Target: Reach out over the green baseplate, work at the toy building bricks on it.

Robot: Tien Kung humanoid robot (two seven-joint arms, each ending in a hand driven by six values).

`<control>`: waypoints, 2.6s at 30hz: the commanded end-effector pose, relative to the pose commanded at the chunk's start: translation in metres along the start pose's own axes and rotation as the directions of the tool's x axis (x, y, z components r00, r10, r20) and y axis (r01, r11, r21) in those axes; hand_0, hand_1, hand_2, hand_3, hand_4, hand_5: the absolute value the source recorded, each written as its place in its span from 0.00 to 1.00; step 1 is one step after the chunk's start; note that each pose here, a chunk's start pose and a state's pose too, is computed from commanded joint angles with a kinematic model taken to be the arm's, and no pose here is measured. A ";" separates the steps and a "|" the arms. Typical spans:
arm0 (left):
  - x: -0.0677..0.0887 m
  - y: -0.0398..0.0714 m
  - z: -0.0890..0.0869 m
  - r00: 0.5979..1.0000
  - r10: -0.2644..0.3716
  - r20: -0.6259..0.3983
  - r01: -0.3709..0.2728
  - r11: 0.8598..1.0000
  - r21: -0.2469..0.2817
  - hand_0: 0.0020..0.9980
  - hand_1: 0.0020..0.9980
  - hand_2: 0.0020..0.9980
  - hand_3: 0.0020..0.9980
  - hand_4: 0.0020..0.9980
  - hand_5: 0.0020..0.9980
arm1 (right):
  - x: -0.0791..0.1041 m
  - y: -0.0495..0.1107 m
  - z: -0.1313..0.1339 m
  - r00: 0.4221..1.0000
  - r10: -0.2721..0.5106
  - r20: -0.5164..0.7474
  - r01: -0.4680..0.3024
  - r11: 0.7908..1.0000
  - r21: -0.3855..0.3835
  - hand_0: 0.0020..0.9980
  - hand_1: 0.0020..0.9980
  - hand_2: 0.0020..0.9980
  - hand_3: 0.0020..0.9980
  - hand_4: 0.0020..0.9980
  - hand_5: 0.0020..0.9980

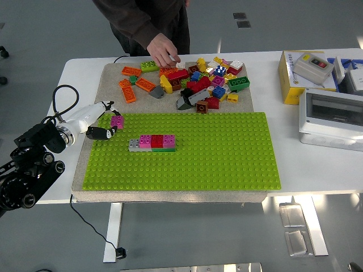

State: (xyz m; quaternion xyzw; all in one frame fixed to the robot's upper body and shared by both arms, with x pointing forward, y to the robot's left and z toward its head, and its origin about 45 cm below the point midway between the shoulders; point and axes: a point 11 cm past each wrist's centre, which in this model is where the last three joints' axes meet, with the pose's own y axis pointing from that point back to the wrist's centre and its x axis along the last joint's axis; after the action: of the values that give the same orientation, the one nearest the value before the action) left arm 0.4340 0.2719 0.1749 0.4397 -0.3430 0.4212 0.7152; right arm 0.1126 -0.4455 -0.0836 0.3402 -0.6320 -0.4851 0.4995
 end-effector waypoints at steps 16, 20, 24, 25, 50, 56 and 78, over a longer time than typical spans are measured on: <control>-0.009 0.015 0.038 0.992 -0.112 -0.057 0.111 0.994 -0.024 0.93 0.96 0.99 0.57 0.50 0.16 | 0.005 0.000 0.000 1.000 0.008 0.011 -0.008 1.000 0.002 0.65 0.56 0.60 0.75 0.59 1.00; -0.016 0.015 0.038 0.989 -0.137 -0.058 0.137 0.990 -0.016 0.93 0.96 0.99 0.57 0.50 0.16 | 0.005 0.000 0.000 1.000 0.008 0.013 -0.008 1.000 0.003 0.65 0.56 0.59 0.75 0.58 1.00; -0.019 0.015 0.036 0.987 -0.149 -0.061 0.149 0.989 -0.009 0.93 0.96 0.99 0.57 0.50 0.17 | 0.005 0.000 0.001 1.000 0.008 0.014 -0.008 1.000 0.004 0.65 0.56 0.59 0.74 0.58 1.00; -0.020 0.015 0.036 0.987 -0.152 -0.061 0.152 0.988 -0.007 0.93 0.96 0.99 0.57 0.50 0.17 | 0.005 0.000 0.001 1.000 0.007 0.014 -0.008 1.000 0.004 0.65 0.56 0.59 0.74 0.58 1.00; -0.038 0.013 0.042 0.979 -0.172 -0.106 0.169 0.985 -0.036 0.93 0.96 0.99 0.57 0.50 0.18 | 0.003 -0.001 0.002 1.000 0.008 0.009 -0.009 1.000 0.006 0.65 0.56 0.59 0.74 0.58 1.00; -0.037 0.012 0.038 0.981 -0.157 -0.113 0.154 0.988 -0.034 0.93 0.96 0.98 0.57 0.50 0.19 | 0.003 -0.001 0.003 1.000 0.008 0.007 -0.008 1.000 0.004 0.65 0.56 0.59 0.74 0.58 1.00; -0.040 0.011 0.037 0.981 -0.156 -0.113 0.152 0.988 -0.039 0.93 0.96 0.98 0.59 0.52 0.20 | 0.002 -0.001 0.002 1.000 0.006 0.006 -0.006 1.000 0.005 0.65 0.56 0.59 0.74 0.58 1.00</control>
State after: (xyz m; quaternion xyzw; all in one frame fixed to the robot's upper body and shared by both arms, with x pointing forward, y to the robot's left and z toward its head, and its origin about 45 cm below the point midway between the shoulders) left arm 0.4028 0.2288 0.1581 0.4291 -0.2723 0.3843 0.7708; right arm 0.1102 -0.4472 -0.0839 0.3380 -0.6357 -0.4829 0.4984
